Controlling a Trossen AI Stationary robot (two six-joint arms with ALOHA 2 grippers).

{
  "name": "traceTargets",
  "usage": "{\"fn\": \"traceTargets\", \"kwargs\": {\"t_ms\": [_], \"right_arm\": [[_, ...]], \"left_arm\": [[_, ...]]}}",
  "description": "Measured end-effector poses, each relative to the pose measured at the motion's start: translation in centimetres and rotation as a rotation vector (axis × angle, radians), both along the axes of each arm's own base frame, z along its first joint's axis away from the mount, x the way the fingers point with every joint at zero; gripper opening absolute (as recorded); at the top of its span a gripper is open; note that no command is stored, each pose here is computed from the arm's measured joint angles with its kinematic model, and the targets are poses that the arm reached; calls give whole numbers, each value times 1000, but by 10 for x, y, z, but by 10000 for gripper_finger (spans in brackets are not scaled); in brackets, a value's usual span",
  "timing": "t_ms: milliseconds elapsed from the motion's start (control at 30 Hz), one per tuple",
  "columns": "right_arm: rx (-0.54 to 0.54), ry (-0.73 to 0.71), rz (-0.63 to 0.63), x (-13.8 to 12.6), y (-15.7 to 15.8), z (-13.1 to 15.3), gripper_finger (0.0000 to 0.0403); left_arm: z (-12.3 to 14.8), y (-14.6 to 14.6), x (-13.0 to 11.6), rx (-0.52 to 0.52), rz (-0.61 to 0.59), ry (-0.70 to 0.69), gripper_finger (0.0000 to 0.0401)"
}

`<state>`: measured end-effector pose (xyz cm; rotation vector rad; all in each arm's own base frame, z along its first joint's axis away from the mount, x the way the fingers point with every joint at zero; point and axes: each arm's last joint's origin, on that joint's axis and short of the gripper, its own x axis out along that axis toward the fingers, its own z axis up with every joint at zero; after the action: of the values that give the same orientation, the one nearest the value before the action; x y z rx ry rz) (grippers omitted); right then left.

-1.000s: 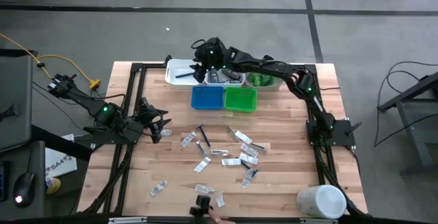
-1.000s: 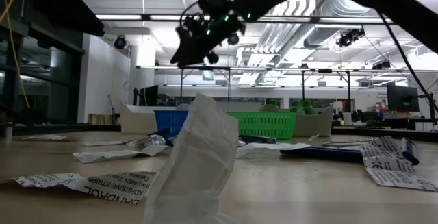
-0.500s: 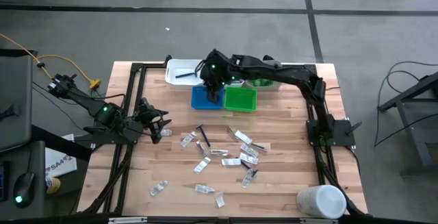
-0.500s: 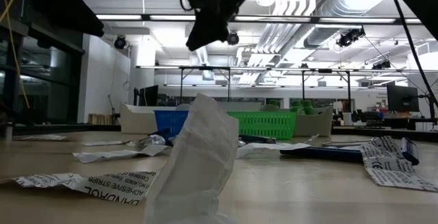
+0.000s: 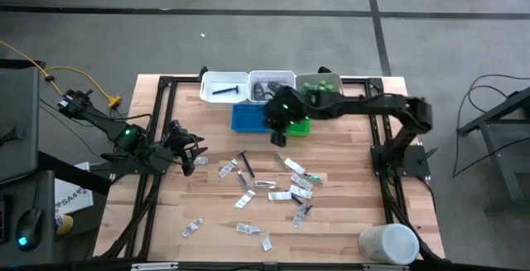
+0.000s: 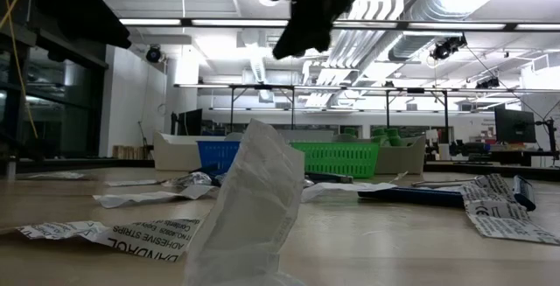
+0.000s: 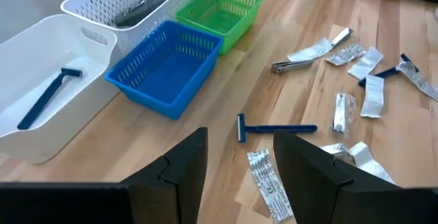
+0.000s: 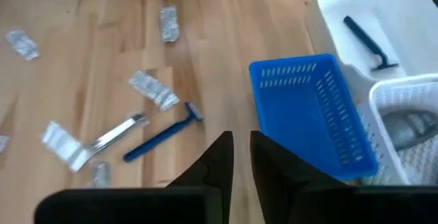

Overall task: Pick & Place Travel size toiletries
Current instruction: Put the blue razor into the white bin

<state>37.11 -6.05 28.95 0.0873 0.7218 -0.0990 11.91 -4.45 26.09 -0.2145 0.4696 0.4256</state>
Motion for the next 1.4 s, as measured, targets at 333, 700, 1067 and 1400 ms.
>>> {"fn": "traceTargets", "kwargs": {"t_ms": [333,700,1067,1400], "right_arm": [[10,-44,-95,-55,44,-2,84],[76,-146,-181,-115,87,-37,201],[103,-127,-87,-127,124,-47,195],[20,-93,-119,-143,144,-64,192]], "left_arm": [[-2,-1,13,42,-57,41,166],[-13,12,47,36,-197,166,166],[-39,27,104,136,-430,389,166],[-68,35,167,232,-716,653,191]]}}
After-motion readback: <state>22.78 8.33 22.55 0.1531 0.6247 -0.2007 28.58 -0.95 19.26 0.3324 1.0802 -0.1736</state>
